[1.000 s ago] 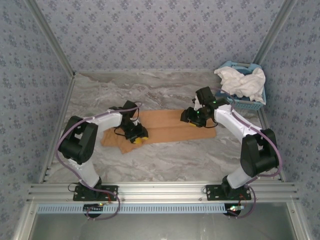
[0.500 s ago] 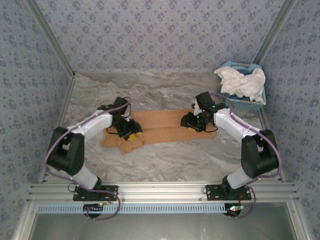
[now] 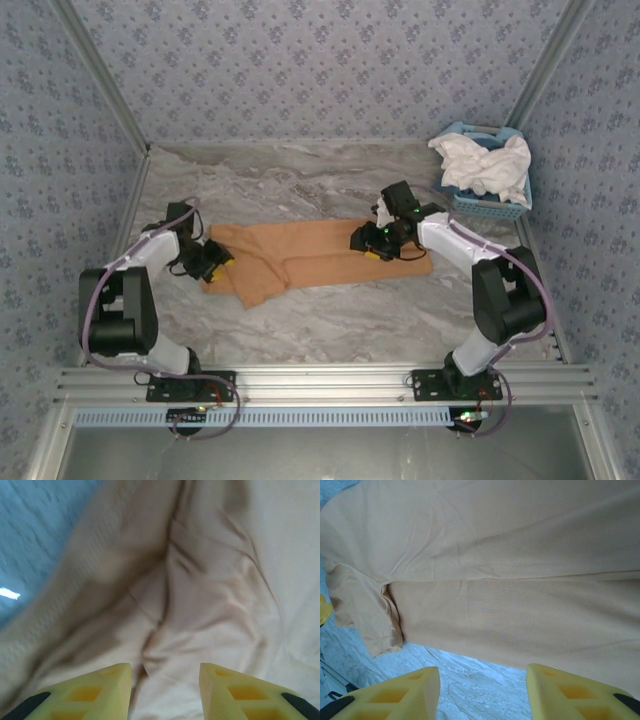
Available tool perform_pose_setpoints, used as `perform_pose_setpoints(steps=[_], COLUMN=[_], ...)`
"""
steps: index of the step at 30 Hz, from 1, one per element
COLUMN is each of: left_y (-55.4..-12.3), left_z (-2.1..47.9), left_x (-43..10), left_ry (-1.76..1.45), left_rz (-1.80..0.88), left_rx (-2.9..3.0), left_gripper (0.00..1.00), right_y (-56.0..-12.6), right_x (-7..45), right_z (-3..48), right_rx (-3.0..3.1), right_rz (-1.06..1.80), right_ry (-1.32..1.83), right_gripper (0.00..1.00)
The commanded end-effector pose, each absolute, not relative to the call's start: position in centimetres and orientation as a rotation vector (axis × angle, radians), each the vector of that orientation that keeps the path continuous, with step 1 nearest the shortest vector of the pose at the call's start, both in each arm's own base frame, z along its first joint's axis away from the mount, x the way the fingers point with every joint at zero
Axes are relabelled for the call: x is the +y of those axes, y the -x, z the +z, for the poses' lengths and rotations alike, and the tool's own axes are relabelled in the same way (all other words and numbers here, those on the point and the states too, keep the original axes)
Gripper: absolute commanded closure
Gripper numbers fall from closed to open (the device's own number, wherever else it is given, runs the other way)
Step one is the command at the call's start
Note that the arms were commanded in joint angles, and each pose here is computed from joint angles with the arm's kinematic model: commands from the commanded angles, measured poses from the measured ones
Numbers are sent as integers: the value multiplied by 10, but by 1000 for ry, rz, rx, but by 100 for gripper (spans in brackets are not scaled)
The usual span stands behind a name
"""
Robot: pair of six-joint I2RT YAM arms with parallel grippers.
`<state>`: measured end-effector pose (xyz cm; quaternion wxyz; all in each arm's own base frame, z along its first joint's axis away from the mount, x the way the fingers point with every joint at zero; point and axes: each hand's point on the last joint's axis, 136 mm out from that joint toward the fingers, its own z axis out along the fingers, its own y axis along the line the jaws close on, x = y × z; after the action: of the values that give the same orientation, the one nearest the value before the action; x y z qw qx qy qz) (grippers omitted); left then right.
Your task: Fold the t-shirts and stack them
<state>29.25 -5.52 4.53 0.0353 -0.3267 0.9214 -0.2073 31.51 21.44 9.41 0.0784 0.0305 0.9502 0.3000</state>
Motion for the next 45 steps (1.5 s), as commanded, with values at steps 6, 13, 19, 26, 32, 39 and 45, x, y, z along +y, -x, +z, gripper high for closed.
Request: perform_pose_setpoints(steps=[6,13,19,26,32,39,45], left_y=[-331,-336,-329,-325,-321,-327,-330], left_z=[46,56,50,40,36,45,52], left_x=[-51,-52,-47,-49,-46,-48,-50], left_ry=[854,862,852,828,834,818,790], left_rz=[-644,-655,-586,-572,-522,-512,-497], left_rx=[2789,2784,2848,2898,2902,2877,2876], left_gripper=[66,68,69,71,76,85,88], right_y=[-323,-319,-322,-324,-324,-323,-323], right_x=[219,217,218,218,218,218,219], right_z=[97,94,94,96,96,97,98], right_rx=[2832,2843,2837,2834,2833,2834,2829], right_rz=[945,939,942,941,941,941,950], right_ry=[-124,-136,-143,-141,-144,-142,-138], right_gripper=[49,49,49,49,49,50,50])
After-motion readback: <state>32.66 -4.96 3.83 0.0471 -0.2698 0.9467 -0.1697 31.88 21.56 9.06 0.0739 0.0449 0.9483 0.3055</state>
